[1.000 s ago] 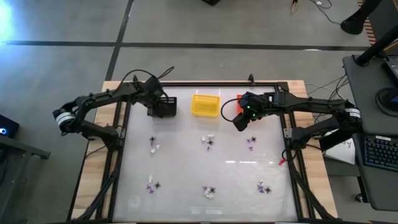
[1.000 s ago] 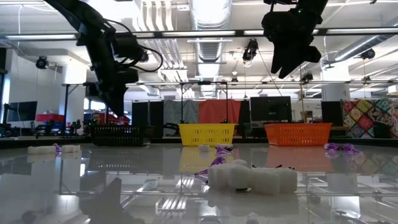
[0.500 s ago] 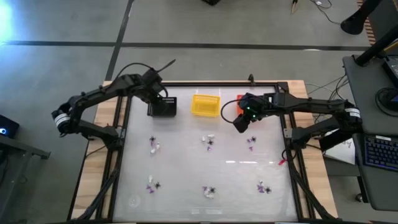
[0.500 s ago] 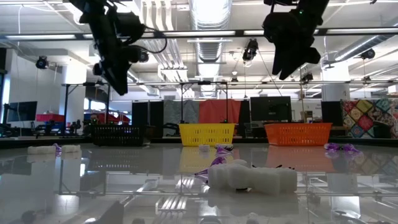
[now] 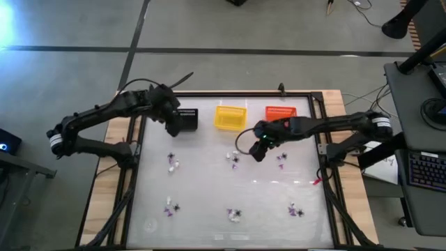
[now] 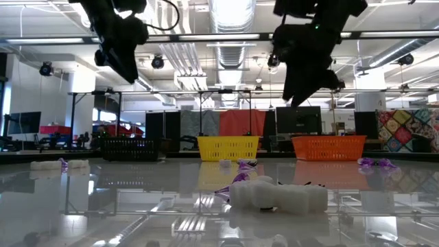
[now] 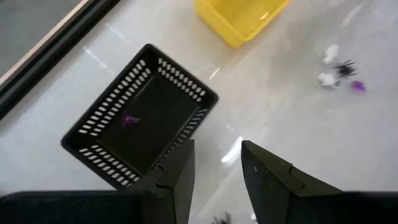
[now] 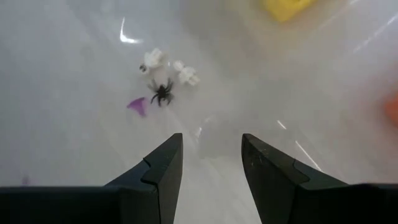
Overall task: Sort Halloween decoration
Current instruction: Put the black spider toy into the yellow bin
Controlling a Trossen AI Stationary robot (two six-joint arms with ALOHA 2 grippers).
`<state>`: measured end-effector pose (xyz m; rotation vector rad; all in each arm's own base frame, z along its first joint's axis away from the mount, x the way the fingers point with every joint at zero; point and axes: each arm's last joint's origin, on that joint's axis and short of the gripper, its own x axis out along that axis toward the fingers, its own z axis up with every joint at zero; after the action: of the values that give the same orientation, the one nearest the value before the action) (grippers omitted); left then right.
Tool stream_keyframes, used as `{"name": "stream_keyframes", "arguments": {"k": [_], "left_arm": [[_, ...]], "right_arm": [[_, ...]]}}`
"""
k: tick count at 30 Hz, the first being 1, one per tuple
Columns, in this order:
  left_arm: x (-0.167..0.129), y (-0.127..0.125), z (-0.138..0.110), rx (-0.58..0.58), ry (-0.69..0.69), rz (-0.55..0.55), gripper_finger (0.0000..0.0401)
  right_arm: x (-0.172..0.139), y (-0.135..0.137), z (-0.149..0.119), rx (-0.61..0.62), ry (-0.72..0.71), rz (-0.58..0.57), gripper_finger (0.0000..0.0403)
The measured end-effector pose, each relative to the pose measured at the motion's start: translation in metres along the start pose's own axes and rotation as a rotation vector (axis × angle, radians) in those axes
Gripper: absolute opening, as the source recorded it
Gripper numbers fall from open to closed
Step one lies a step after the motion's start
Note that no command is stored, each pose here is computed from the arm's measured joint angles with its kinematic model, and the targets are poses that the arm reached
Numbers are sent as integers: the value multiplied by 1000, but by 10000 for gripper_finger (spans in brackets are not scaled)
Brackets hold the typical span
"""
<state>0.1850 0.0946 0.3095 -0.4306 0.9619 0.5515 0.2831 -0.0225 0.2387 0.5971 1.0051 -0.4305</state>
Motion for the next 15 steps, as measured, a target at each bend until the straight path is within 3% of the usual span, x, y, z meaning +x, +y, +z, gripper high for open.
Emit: {"name": "stream_keyframes", "arguments": {"k": [15], "left_arm": [[-19,-11,-18,25,-7,-44,113]], "right_arm": [[63,37,23,-97,94,-41,155]]}}
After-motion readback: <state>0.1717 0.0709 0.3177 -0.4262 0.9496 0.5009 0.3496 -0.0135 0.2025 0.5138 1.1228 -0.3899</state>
